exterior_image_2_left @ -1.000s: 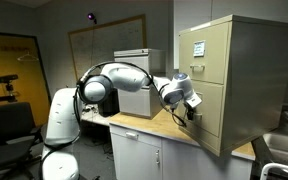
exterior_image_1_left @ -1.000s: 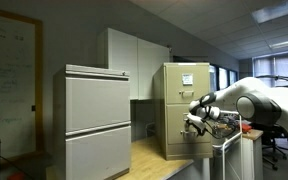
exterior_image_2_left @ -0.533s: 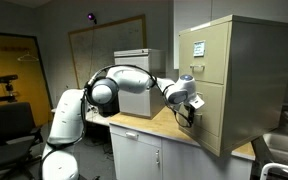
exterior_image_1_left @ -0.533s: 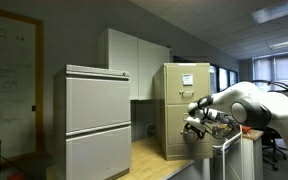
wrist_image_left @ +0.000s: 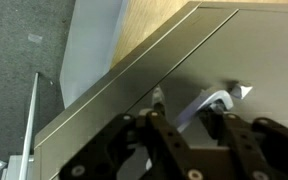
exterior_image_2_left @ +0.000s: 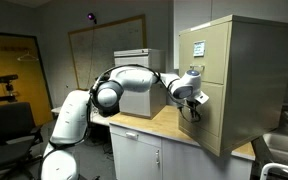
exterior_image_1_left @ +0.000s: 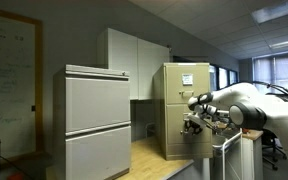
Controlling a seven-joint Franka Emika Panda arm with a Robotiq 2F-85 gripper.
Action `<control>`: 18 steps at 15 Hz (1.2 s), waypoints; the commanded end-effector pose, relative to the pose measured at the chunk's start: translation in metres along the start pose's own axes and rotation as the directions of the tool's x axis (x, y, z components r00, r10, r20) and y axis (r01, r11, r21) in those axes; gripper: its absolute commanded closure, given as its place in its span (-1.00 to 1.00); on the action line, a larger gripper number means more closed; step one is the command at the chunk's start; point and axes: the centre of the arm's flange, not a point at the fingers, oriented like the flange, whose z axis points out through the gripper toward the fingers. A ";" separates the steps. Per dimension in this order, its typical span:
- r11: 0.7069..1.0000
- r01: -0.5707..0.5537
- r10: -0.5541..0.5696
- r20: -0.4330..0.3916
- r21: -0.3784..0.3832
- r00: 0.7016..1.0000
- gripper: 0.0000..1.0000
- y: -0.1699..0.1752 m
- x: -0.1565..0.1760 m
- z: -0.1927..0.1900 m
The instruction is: Open the bottom drawer of the right cabinet
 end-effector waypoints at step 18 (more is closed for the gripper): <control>0.975 0.223 -0.221 -0.080 0.015 0.972 0.70 0.006 -0.097 0.034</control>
